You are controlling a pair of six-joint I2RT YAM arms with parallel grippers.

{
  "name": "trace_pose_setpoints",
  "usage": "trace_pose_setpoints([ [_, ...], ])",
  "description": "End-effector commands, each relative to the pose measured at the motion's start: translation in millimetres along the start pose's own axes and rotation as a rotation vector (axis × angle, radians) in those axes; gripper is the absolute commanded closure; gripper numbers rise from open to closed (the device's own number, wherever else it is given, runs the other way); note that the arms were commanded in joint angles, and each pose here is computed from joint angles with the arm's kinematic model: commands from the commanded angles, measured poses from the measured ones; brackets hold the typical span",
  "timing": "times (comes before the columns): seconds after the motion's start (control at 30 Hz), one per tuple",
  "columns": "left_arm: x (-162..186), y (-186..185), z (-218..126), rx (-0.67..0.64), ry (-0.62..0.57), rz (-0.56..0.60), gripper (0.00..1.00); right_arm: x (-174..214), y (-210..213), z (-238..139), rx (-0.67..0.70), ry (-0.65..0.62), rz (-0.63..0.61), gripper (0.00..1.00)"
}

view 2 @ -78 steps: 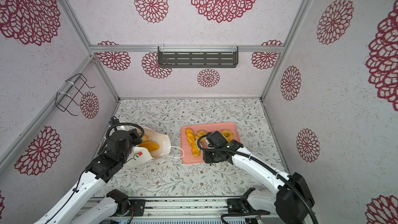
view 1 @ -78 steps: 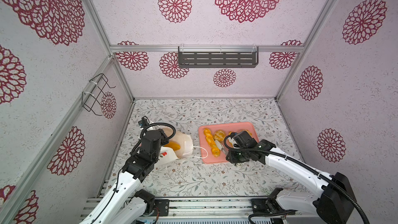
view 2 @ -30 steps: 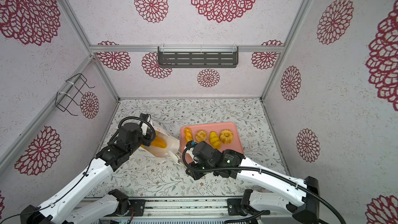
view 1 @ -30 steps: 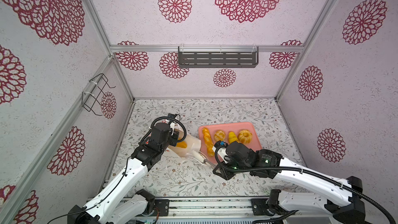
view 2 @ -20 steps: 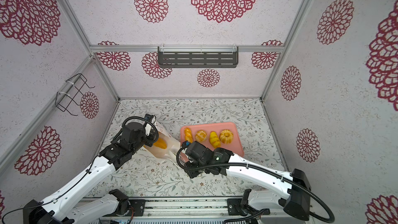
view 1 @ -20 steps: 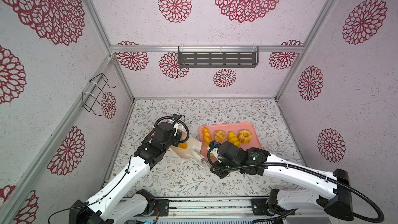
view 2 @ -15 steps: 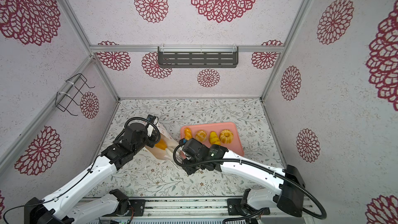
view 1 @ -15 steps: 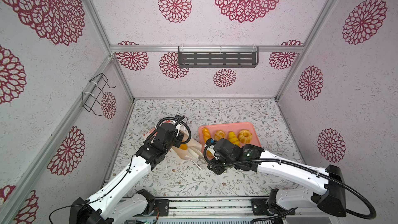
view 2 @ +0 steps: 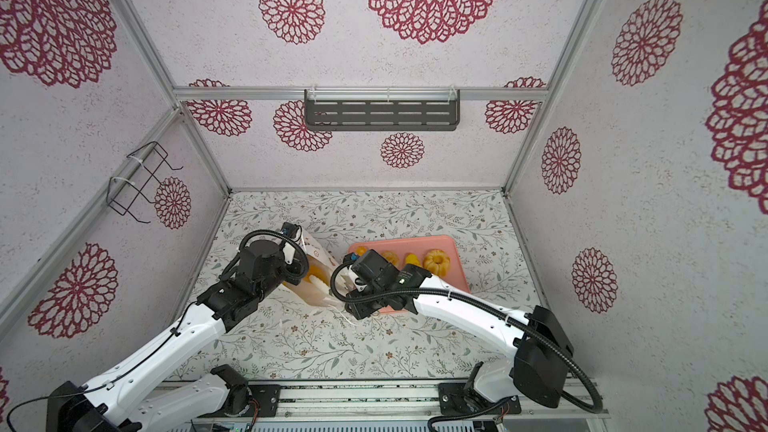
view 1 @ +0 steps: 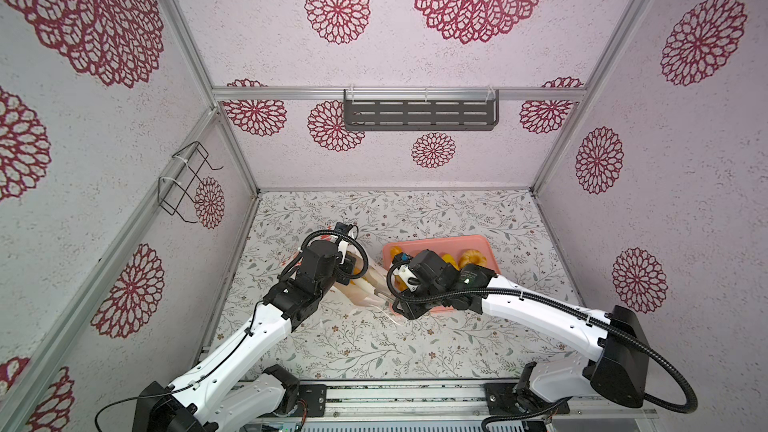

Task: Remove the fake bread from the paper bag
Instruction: 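Close the tongs on the golden bread roll inside the bag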

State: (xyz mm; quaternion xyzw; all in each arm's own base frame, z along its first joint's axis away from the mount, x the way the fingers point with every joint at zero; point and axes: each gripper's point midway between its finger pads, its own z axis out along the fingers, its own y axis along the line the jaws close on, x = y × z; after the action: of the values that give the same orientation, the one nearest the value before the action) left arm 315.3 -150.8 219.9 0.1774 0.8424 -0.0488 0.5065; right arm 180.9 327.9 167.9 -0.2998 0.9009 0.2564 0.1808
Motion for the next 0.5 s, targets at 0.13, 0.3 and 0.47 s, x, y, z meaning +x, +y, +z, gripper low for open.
trace_pose_setpoints([
  [0.13,1.5,-7.7,-2.7,0.038,-0.013,-0.021,1.00,-29.8,7.5,3.0,-0.062,-0.055,-0.013,0.54],
  [0.3,3.6,-8.6,-2.8,0.044,-0.011,-0.027,1.00,-30.5,-0.8,15.4,-0.037,-0.016,-0.005,0.53],
  [0.47,6.0,-9.9,-2.4,0.051,-0.012,-0.034,1.00,-33.9,3.4,27.5,-0.079,-0.003,-0.005,0.53],
])
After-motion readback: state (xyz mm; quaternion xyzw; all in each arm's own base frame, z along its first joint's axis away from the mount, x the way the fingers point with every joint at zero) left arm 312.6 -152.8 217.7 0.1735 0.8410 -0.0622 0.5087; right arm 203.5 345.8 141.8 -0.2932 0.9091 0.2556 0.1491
